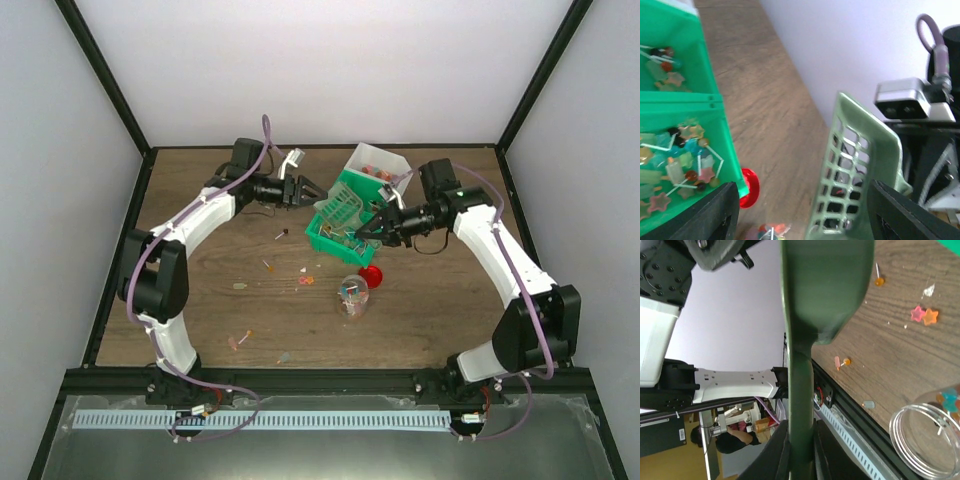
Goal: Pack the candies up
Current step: Adjust the spatula.
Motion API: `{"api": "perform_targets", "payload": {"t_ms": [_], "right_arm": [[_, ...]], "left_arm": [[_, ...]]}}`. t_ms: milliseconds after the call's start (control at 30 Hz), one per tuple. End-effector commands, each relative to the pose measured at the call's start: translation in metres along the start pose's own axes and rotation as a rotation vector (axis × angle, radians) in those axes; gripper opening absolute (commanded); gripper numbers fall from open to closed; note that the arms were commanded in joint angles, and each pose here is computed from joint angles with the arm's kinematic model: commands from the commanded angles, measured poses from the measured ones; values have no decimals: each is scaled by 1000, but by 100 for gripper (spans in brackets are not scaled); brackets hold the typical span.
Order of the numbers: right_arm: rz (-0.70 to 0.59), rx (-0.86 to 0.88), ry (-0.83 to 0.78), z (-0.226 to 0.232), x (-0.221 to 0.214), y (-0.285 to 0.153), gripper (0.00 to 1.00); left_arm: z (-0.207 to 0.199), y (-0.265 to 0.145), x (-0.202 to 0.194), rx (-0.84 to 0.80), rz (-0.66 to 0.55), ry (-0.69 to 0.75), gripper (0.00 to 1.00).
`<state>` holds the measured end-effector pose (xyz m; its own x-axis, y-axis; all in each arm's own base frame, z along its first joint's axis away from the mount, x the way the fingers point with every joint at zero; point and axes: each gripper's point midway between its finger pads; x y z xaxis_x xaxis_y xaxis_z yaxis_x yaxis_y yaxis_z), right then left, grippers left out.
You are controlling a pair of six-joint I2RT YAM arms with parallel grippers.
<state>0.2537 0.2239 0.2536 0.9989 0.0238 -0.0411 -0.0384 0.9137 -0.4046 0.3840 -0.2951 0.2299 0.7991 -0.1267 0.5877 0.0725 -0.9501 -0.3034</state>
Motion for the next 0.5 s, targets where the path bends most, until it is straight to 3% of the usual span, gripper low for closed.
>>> {"api": "perform_targets", "payload": {"t_ms": [0,200,400,467], "right_arm": [[5,28,-57,21,12,2,1],[27,5,-63,23,12,11,1],[10,18,-57,27,15,10,1],[8,18,-51,27,16,10,1]], "left_arm": [[-27,-4,10,-151,4,56,70],[-32,3,11,-191,19,47,43],[-26,4,4,-175,11,40,6],[-25,5,3,-179,11,29,4]]}}
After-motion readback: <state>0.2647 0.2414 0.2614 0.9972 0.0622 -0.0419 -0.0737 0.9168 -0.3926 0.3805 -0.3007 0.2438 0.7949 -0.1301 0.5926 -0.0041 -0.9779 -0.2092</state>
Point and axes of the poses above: each gripper's point midway between its finger pads, its own y axis out along the fingers, its own z axis along the line the jaws close on, x = y × z, and after that the axes turned 8 degrees about y, right-handed
